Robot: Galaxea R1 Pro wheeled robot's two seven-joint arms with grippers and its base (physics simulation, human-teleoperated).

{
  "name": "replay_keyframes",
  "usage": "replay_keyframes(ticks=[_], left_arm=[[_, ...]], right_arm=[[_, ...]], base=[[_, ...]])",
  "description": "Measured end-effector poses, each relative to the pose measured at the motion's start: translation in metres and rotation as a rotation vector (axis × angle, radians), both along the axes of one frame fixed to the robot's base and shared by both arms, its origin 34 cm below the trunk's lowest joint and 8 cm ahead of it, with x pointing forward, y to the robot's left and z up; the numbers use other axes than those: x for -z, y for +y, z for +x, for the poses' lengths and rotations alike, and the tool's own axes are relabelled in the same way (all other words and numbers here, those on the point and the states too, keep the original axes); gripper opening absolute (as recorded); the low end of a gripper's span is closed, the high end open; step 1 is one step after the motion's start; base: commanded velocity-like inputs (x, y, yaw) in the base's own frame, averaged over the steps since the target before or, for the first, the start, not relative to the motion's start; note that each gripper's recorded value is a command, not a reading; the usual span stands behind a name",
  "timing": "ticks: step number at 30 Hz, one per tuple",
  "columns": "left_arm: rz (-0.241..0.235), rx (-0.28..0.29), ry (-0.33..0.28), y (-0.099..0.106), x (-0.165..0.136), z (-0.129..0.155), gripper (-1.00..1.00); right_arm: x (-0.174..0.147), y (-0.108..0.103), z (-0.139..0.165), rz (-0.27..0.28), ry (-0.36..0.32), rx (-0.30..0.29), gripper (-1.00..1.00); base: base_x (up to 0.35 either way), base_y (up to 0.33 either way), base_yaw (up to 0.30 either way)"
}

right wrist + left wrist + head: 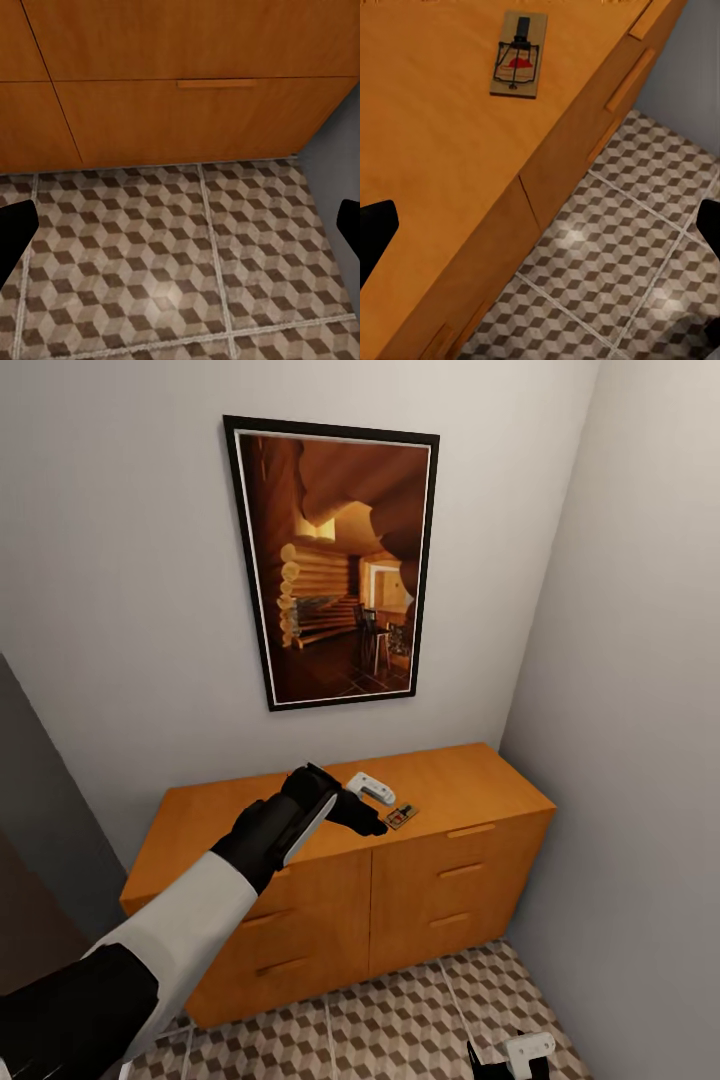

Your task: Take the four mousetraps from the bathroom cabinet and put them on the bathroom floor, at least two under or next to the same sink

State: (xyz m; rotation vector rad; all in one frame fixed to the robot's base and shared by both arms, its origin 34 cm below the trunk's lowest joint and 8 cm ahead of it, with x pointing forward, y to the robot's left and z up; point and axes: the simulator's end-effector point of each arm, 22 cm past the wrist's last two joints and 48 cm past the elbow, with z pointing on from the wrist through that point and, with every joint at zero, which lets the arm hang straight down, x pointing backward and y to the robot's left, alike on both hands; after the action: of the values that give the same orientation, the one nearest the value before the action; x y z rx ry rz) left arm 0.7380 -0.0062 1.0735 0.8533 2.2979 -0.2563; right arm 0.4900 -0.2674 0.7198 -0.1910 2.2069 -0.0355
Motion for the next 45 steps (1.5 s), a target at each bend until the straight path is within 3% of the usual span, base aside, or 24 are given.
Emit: replay_keyframes(ticks=[26,45], left_arm=[[-0.02,0.009,-0.021,-0.0069,-0.0063,0.0019,1.0],[-0.02,0.009,-0.02,-0.0068,-0.0059,0.0018,1.0]], right_arm=[[0.0,0.001,0.0,0.001,0.0,0.0,1.0],[0.0001,0.0044,-0.0001,0.006,0.0,-0.001,1.0]], base=[[0.002,0.0,0.0],[0.166,0.0,0.0]])
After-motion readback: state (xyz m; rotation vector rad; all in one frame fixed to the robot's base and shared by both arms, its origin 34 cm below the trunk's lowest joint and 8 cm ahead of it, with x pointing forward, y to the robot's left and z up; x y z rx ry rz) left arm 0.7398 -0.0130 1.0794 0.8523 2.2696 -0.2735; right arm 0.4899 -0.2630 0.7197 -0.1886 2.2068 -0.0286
